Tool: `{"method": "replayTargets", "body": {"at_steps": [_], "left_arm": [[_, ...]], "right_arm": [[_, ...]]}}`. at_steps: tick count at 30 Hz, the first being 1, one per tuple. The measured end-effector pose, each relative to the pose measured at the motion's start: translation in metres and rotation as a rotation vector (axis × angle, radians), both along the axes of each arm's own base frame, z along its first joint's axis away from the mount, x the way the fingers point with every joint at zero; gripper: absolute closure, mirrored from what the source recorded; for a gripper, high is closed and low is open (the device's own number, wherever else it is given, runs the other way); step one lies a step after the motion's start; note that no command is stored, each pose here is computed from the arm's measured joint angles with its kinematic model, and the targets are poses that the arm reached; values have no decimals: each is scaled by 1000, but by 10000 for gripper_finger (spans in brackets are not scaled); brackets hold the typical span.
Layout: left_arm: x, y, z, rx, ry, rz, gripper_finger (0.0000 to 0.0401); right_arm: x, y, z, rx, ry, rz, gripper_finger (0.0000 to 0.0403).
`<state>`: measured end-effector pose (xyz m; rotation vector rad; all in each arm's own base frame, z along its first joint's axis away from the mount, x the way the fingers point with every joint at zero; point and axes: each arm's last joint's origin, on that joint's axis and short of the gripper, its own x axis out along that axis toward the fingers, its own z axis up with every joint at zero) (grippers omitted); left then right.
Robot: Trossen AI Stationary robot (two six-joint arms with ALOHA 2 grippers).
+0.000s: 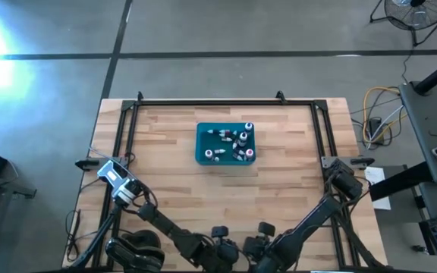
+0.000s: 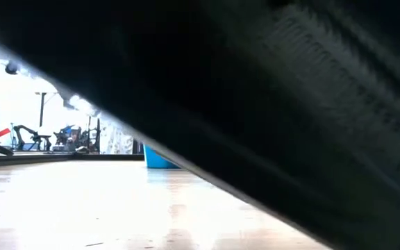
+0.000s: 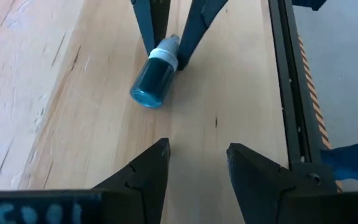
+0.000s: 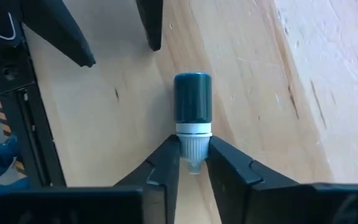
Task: Pick & Place food coloring
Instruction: Put the small blue food coloring bottle in the blue bin
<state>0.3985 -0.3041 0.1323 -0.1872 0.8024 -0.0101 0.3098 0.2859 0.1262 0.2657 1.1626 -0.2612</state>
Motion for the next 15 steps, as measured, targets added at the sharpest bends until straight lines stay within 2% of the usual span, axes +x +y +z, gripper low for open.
{"method": "replayTargets", "body": {"at_steps": [8,11,15], "left_arm": [[-9,-5,2,-3,5,86,255],[-14,-2,8,-12,39,124,255],[-21,15,20,71,125,151,255]], "right_arm": [[2,-5,7,-4,14,53,358],[0,-14,15,-56,16,33,357],[-3,-32,44,-101,1,-35,357]]}}
